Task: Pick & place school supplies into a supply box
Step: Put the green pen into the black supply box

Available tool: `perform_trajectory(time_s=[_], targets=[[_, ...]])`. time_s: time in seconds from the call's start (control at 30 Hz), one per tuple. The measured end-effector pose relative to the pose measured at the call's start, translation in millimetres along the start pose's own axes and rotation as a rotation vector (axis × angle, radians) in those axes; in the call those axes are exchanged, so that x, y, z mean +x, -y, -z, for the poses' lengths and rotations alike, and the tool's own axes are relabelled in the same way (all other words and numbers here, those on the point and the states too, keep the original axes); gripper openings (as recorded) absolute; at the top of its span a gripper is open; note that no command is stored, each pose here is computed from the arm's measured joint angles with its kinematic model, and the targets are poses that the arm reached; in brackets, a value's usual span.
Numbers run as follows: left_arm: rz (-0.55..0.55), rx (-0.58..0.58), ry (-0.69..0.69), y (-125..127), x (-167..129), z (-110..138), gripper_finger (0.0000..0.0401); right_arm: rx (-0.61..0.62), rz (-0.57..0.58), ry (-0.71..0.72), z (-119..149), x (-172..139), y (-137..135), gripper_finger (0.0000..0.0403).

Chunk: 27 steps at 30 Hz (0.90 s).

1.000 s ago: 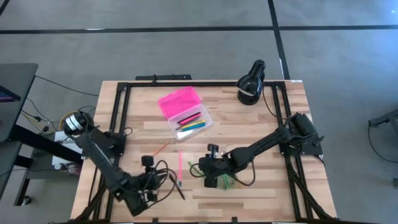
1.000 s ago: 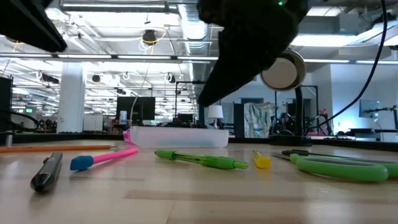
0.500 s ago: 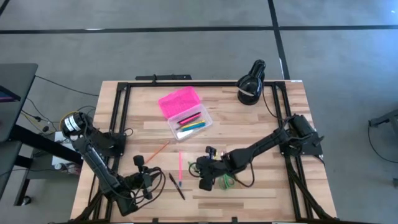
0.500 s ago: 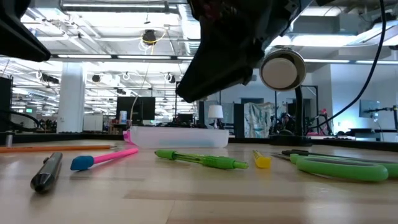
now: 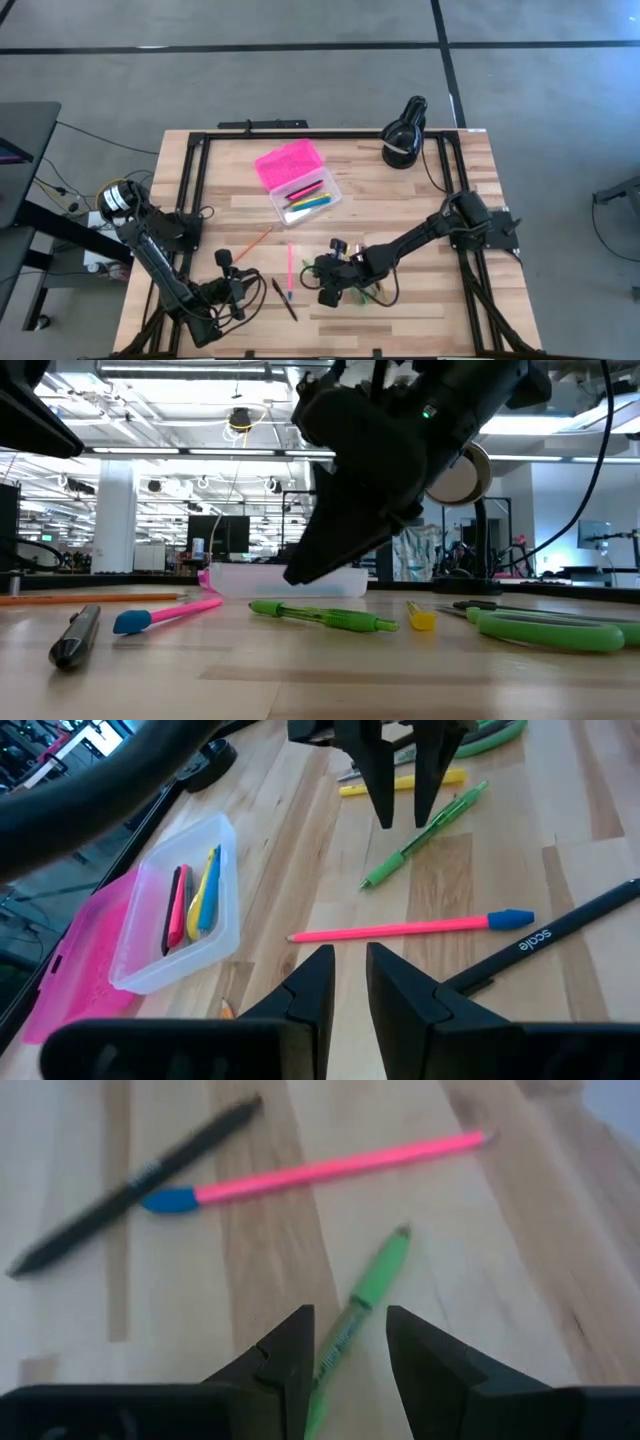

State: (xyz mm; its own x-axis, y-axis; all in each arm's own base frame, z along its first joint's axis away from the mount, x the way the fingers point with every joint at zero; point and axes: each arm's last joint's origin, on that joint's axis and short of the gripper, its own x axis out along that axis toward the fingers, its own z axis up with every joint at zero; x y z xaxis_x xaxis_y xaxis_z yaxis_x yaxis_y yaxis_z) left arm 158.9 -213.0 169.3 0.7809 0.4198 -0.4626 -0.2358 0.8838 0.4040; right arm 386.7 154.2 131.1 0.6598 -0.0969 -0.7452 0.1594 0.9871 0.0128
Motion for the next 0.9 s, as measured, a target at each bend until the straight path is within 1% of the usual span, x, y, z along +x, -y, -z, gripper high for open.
perform_trajectory(time_s=[0.27, 0.33, 0.4, 0.5, 0.53, 0.9], targets=[[0.000, 0.000, 0.000, 0, 0, 0, 0.0057, 0.029, 0.005, 0.014, -2, 0, 0, 0.0120], [0.000, 0.000, 0.000, 0, 0, 0, 0.0057, 0.037, -0.001, 0.006, 2, 8, -1, 0.0120], [0.000, 0.001, 0.000, 0, 0, 0, 0.0057, 0.034, 0.005, -0.031, 8, 11, 1, 0.0120], [0.000, 0.001, -0.001, 0, 0, 0, 0.0057, 0.062, 0.000, -0.023, 9, 19, 0, 0.0120], [0.000, 0.001, -0.001, 0, 0, 0, 0.0057, 0.060, 0.010, -0.040, 13, 20, 1, 0.0120], [0.003, 0.002, -0.006, 0, 0, 0, 0.0057, 0.047, 0.034, -0.086, 17, 23, 3, 0.0119]])
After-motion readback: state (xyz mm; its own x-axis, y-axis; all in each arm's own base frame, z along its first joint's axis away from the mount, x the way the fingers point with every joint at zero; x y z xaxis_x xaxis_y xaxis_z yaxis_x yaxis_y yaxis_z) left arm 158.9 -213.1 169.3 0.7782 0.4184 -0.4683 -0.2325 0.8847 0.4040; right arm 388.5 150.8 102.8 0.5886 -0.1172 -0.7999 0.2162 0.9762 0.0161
